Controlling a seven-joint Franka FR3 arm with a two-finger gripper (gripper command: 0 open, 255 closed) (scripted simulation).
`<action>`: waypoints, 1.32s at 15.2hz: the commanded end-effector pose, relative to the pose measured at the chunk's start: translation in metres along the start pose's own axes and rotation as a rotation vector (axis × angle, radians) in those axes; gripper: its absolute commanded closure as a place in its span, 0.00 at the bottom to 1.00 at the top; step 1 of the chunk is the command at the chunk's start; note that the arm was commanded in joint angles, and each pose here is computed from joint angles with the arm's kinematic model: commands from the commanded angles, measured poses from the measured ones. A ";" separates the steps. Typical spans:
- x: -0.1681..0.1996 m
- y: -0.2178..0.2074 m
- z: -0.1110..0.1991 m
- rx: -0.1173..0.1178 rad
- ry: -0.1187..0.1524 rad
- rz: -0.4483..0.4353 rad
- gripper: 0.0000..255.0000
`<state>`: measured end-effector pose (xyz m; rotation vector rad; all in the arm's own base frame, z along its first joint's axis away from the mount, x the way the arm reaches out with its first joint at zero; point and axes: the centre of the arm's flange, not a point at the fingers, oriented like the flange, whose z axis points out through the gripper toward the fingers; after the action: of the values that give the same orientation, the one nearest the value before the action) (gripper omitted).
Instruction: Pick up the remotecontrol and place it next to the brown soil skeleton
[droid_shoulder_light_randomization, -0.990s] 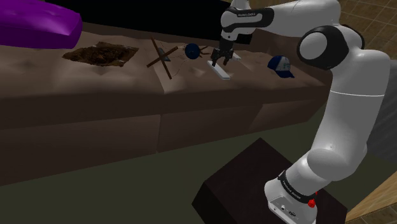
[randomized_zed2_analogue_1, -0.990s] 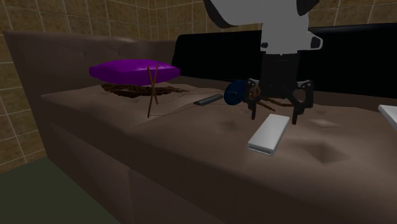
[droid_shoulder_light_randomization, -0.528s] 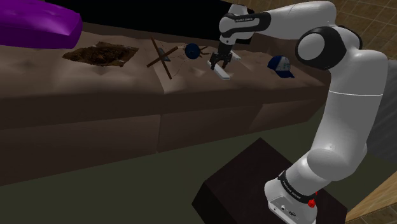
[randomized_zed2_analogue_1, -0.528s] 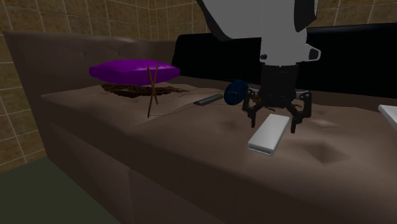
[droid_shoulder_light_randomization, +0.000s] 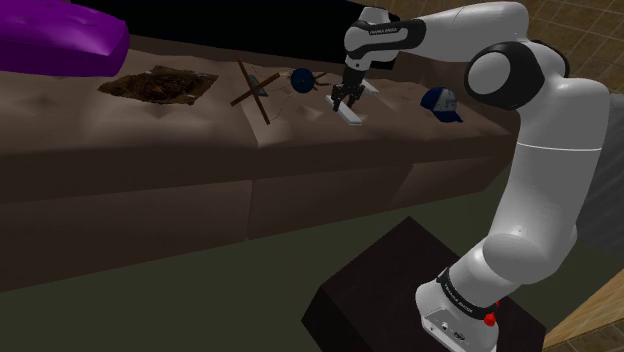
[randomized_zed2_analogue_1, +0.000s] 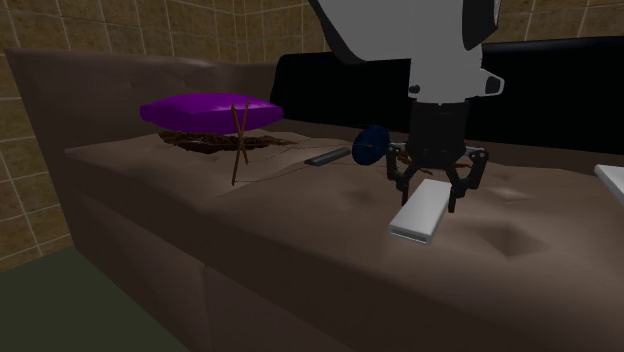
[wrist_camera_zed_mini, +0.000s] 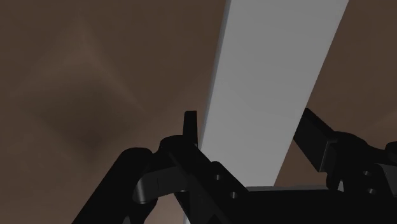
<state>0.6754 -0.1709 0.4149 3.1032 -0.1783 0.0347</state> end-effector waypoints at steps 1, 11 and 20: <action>0.000 0.000 0.000 0.000 -0.001 0.000 1.00; 0.001 0.001 -0.026 0.000 -0.001 0.000 1.00; 0.002 0.002 -0.073 0.000 -0.001 0.000 1.00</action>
<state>0.6765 -0.1710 0.4836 3.1034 -0.1775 0.0337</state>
